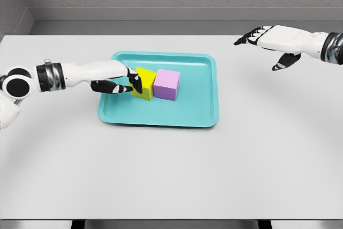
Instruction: Push two cubes
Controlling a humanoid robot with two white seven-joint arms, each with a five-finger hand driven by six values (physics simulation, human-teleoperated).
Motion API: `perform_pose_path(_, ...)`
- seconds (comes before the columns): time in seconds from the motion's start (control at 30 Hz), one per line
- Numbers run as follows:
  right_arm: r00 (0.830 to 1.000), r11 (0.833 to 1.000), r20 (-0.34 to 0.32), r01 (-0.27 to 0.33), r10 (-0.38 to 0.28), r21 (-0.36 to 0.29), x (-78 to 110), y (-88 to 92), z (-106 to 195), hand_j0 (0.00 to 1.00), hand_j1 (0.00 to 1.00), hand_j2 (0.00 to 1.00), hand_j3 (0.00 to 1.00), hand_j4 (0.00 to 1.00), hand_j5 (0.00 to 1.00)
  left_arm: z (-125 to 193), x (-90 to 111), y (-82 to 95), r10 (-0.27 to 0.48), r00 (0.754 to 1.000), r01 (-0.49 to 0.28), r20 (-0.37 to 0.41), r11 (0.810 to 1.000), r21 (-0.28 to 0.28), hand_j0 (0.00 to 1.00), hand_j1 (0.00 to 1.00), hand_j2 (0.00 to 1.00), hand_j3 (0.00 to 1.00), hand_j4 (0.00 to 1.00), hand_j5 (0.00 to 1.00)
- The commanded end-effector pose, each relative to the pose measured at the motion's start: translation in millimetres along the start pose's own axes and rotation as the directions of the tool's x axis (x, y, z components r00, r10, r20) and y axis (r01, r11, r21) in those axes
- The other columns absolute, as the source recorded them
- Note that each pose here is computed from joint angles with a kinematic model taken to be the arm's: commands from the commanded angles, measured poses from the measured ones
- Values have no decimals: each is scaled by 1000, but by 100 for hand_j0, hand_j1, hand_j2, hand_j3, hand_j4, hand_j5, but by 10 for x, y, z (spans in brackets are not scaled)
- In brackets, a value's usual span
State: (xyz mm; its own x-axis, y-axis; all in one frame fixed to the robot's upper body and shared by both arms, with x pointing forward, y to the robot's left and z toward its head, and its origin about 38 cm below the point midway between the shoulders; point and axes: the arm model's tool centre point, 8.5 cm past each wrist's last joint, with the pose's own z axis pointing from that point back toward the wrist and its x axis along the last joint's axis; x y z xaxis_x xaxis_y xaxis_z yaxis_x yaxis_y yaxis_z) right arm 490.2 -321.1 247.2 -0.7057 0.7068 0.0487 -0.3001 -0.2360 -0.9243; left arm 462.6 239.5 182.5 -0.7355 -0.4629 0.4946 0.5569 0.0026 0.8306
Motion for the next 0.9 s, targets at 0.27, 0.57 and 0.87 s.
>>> perform_pose_path(0.27,1000,1000,3,4,-4,5,9,17,-13,100,100,100,100,100,100,-131,-55,-312,44,999,-45,-7,998,-36,47,47,47,47,47,47)
perform_pose_path(0.57,1000,1000,3,4,-4,8,6,24,-6,100,100,100,100,100,100,-239,-122,-362,59,998,-60,-22,997,-42,46,46,46,46,46,46)
perform_pose_path(0.87,1000,1000,4,0,0,8,13,21,1,100,100,100,100,100,100,387,-67,-146,-27,997,23,-71,998,-57,47,47,47,47,47,47)
